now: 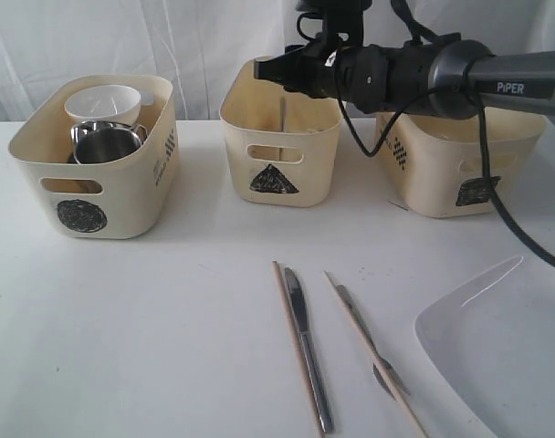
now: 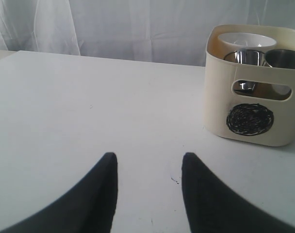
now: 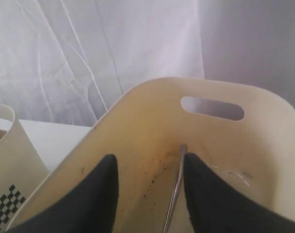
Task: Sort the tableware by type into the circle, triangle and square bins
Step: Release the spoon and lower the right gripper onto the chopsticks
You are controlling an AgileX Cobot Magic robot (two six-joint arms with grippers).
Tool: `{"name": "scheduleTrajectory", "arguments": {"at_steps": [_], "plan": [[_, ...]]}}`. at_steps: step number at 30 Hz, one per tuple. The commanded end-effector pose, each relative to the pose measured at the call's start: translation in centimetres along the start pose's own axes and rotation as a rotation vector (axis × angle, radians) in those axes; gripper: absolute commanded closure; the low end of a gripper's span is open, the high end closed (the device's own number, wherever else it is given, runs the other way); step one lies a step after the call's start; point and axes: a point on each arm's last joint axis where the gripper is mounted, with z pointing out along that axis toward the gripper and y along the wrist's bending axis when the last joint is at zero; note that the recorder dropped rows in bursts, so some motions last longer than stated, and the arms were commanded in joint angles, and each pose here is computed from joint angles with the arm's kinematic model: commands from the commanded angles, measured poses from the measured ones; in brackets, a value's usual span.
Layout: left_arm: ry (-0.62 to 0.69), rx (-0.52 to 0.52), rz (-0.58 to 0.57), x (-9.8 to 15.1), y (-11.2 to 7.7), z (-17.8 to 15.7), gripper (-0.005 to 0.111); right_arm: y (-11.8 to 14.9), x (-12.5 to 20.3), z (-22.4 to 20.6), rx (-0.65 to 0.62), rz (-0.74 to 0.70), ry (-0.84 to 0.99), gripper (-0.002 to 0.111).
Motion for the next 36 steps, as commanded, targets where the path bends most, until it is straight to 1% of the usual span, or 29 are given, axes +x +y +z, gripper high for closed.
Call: {"name": "scheduleTrajectory", "arguments": {"at_steps": [1,4,8,11,12,15,19,24,27,30,36], "plan": [[-0.002,-0.002,-0.008,0.1,0.0,0.0,0.06,-0.2,-0.8,-0.8,0.0,0.012,0.036,0.063],[-0.002,-0.002,-0.008,0.1,0.0,0.0,0.06,0.0,-1.5,-1.7,-0.007,0.008,0.069,0.063],[-0.002,-0.002,-0.008,0.1,0.0,0.0,0.06,0.3,-1.8,-2.9,-0.019,0.007,0.172,0.063],[-0.002,-0.002,-0.008,0.1,0.0,0.0,0.06,0.4,-1.8,-3.8,-0.023,-0.021,0.258,0.063],[-0.002,-0.002,-0.008,0.1,0.0,0.0,0.06,0.4,-1.9,-4.6,-0.02,-0.046,0.286,0.063],[-0.002,-0.002,-0.008,0.1,0.0,0.0,0.06,0.4,-1.8,-6.4,-0.019,-0.05,0.312,0.063],[-0.002,-0.002,-0.008,0.1,0.0,0.0,0.06,0.1,0.1,-9.2,-0.011,-0.048,0.39,0.063],[-0.002,-0.002,-0.008,0.1,0.0,0.0,0.06,1.3,4.7,-11.8,-0.04,-0.095,0.74,0.063],[-0.002,-0.002,-0.008,0.1,0.0,0.0,0.06,2.4,6.4,-12.9,-0.064,-0.113,0.901,0.063],[-0.002,-0.002,-0.008,0.1,0.0,0.0,0.06,2.9,7.3,-13.4,-0.074,-0.129,0.954,0.063],[-0.002,-0.002,-0.008,0.1,0.0,0.0,0.06,2.3,9.4,-13.9,-0.054,-0.123,1.007,0.063]]}}
